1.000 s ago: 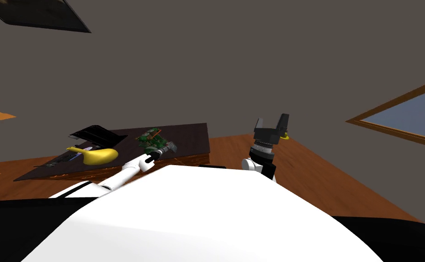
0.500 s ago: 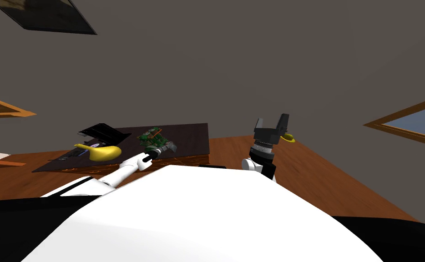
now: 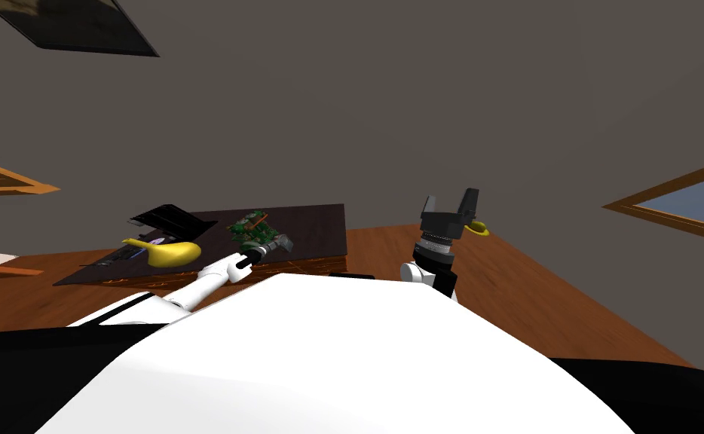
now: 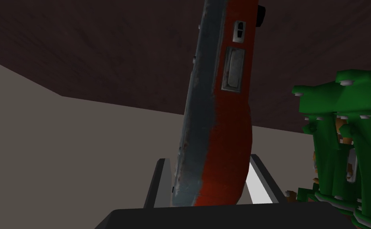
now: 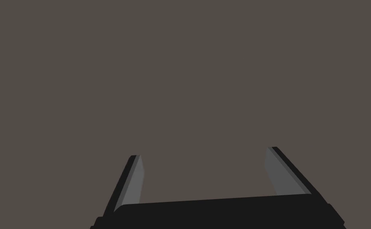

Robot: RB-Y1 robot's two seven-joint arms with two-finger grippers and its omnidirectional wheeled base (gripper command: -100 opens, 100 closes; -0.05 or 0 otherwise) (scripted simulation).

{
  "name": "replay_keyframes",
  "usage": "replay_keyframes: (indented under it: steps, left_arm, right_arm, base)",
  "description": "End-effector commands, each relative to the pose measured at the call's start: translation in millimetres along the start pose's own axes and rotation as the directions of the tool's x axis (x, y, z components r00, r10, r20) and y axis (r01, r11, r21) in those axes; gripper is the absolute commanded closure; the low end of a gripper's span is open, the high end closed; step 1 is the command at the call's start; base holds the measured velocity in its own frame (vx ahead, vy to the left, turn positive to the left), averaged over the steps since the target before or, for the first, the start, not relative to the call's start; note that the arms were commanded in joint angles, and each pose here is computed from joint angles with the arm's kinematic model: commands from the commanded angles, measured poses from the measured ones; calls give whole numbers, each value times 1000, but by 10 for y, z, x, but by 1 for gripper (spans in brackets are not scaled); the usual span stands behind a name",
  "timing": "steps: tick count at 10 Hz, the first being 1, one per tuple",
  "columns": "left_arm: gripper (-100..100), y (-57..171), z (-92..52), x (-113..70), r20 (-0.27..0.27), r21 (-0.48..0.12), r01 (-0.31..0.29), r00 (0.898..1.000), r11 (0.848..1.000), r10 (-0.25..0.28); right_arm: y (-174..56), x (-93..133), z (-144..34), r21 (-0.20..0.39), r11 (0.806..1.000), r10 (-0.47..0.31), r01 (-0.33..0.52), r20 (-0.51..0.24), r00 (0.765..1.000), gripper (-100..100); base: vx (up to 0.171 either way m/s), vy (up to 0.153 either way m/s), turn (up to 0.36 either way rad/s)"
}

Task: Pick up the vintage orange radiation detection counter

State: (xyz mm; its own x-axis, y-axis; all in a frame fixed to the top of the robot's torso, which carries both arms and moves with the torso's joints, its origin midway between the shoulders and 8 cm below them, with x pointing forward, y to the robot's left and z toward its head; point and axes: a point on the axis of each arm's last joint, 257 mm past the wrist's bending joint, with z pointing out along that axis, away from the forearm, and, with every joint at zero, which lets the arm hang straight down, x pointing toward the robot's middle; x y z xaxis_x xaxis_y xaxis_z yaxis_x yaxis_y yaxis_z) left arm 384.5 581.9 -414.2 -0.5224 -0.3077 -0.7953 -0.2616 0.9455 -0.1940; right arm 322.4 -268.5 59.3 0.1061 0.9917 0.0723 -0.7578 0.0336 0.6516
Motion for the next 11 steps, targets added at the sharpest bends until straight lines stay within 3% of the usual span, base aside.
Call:
replay_keyframes:
  steps: [1, 2, 3, 5, 6, 7, 8, 9, 10, 11]
  left_arm:
    - [100, -13, -24, 135, 3, -23, 29, 1000, 999, -29]
    - [100, -9, -22, 134, 3, -27, 29, 1000, 999, -29]
    - [100, 24, -68, 248, 8, -53, 58, 998, 997, -57]
    - [100, -51, -52, 226, 12, -51, 56, 998, 997, -56]
    - [100, -2, -125, 359, 13, -82, 85, 996, 993, -84]
    - [100, -80, -98, 304, 21, -78, 84, 996, 993, -82]
    - [100, 0, -181, 426, 24, -113, 112, 994, 987, -110]
    - [100, -79, -163, 374, 31, -111, 111, 994, 988, -109]
    - [100, 15, -256, 486, 35, -147, 139, 990, 979, -135]
    - [100, 12, -262, 485, 35, -157, 139, 990, 978, -135]
  right_arm:
    - [0, 0, 0, 0, 1000, 0, 0, 0, 1000, 0]
    - [0, 1, 1, 0, 1000, 0, 0, 0, 1000, 0]
    - [0, 0, 0, 0, 1000, 0, 0, 0, 1000, 0]
    - [0, 0, 0, 0, 1000, 0, 0, 0, 1000, 0]
    - [0, 0, 0, 0, 1000, 0, 0, 0, 1000, 0]
    - [0, 0, 1, 0, 1000, 0, 0, 0, 1000, 0]
    - [0, 0, 0, 0, 1000, 0, 0, 0, 1000, 0]
    - [0, 0, 1, 0, 1000, 0, 0, 0, 1000, 0]
    - [0, 0, 0, 0, 1000, 0, 0, 0, 1000, 0]
    - [0, 0, 1, 0, 1000, 0, 0, 0, 1000, 0]
  base:
    - [-67, 85, -252]
    - [-83, 108, -212]
    - [-100, 128, -300]
    - [-62, 58, -94]
    - [-54, 51, -248]
    - [-70, 71, -166]
    - [-97, 98, -296]
    - [-88, 84, -173]
    - [-94, 90, -290]
    - [-82, 66, -170]
